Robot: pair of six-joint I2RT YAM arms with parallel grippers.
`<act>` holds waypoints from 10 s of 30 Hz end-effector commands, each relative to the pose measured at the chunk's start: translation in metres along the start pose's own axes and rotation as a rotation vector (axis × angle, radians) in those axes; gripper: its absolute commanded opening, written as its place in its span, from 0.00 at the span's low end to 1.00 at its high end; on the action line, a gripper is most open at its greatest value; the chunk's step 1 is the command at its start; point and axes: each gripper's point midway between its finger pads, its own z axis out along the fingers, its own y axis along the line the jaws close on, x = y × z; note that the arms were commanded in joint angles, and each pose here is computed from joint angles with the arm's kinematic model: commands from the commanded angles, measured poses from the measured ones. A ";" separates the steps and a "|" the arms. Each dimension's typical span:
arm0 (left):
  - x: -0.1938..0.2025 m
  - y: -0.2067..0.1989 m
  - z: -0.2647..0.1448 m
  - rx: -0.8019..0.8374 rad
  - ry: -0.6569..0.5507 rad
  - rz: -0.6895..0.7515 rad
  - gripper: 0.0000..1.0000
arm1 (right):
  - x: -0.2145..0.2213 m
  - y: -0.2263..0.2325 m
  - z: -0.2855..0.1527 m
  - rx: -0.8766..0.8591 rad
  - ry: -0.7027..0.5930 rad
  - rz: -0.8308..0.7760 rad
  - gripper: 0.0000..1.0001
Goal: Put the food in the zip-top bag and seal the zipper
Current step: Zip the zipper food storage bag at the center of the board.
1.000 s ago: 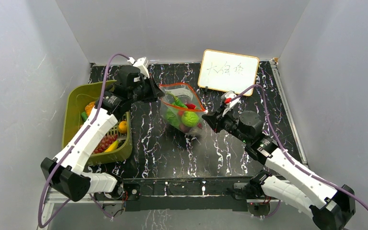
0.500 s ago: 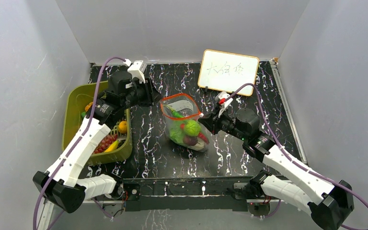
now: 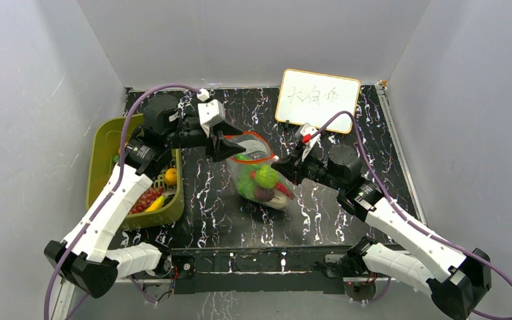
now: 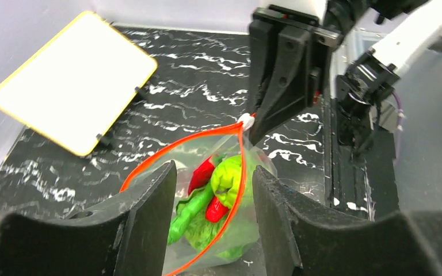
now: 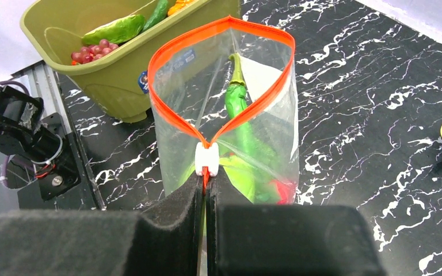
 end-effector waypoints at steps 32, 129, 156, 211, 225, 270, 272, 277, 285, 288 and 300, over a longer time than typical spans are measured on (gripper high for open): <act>0.029 -0.062 0.063 0.615 -0.028 0.088 0.44 | -0.066 0.047 -0.001 -0.259 -0.154 -0.106 0.00; 0.049 -0.042 0.051 0.408 0.078 -0.031 0.00 | -0.029 0.016 -0.013 -0.066 -0.179 -0.098 0.07; 0.053 -0.030 0.048 0.300 0.103 -0.022 0.00 | -0.053 0.008 0.008 -0.062 -0.250 -0.177 0.00; 0.034 -0.046 0.056 0.496 -0.022 -0.071 0.00 | -0.050 0.028 0.006 -0.189 -0.107 -0.230 0.25; 0.035 -0.048 0.055 0.513 -0.017 -0.065 0.00 | -0.029 0.034 0.016 -0.265 -0.042 -0.198 0.35; 0.062 -0.044 0.038 0.396 0.056 -0.087 0.00 | -0.056 0.032 -0.009 -0.147 -0.233 -0.040 0.36; 0.062 -0.047 0.038 0.414 0.048 -0.089 0.00 | -0.052 0.035 -0.008 -0.169 -0.222 -0.024 0.37; 0.060 -0.047 0.038 0.419 0.042 -0.083 0.00 | -0.058 0.035 -0.008 -0.167 -0.259 -0.012 0.33; 0.058 -0.048 0.038 0.427 0.026 -0.082 0.00 | -0.054 0.034 -0.003 -0.172 -0.243 -0.013 0.30; 0.056 -0.049 0.039 0.428 0.022 -0.083 0.00 | -0.055 0.032 -0.004 -0.161 -0.254 -0.021 0.24; 0.055 -0.047 0.032 0.365 0.051 -0.082 0.00 | -0.076 -0.004 -0.016 0.077 -0.334 0.005 0.00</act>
